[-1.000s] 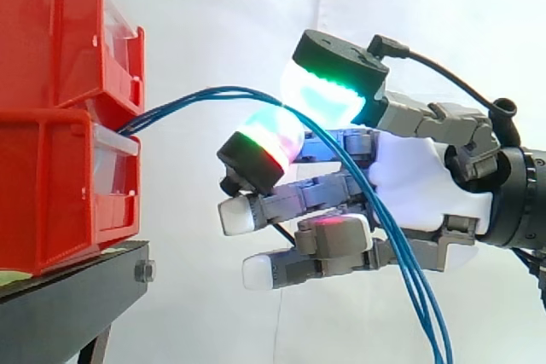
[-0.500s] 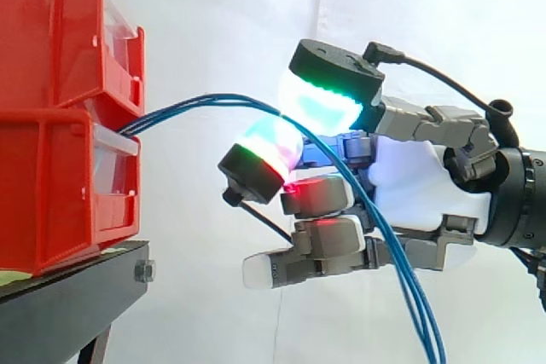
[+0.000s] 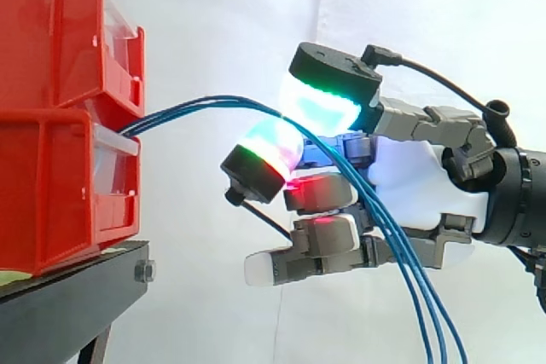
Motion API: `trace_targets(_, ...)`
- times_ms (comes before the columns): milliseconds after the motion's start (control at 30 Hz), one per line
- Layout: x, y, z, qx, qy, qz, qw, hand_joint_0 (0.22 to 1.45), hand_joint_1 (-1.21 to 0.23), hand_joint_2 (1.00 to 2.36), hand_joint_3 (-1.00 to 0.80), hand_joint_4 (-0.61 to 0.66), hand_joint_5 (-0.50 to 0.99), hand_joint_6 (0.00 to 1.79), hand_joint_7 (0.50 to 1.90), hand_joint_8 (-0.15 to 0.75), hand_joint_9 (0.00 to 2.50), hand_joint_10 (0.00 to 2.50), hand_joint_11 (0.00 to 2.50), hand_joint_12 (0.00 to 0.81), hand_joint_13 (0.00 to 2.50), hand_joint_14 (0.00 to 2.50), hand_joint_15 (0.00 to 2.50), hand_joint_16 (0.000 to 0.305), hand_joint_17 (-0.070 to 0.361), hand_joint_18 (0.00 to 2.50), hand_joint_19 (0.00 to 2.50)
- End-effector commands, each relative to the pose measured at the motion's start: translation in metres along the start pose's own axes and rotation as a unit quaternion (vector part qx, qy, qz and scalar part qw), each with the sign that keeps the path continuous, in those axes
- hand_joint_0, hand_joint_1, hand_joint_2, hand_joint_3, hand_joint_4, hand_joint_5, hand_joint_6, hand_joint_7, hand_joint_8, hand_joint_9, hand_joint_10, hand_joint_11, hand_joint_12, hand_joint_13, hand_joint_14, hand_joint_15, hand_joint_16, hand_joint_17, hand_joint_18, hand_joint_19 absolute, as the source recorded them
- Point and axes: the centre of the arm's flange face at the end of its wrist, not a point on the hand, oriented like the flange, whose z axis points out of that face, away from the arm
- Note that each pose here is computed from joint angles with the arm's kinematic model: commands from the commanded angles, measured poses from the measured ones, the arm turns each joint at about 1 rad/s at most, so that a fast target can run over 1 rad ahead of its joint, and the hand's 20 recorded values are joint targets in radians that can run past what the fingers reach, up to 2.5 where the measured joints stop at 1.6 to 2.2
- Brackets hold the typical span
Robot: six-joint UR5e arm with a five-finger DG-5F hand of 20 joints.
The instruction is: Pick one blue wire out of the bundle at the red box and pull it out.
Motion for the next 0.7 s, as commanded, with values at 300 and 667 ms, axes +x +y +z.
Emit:
trace_targets(300,-0.0016,0.0003,-0.0001,0.000,-0.001,0.001,1.0000,0.60,-0.79,1.02,-0.20,0.20,-0.18,0.85,0.96,0.270,1.05,0.01,1.38,0.340,1.04,0.03,1.14,0.060,0.136,0.41,0.41)
trace_targets(667,-0.0015,-0.0008,-0.0002,0.001,-0.001,0.001,1.0000,0.66,-0.88,1.02,-0.28,0.19,-0.20,0.87,0.98,0.272,0.96,0.02,1.30,0.339,1.04,0.03,1.12,0.061,0.137,0.43,0.38)
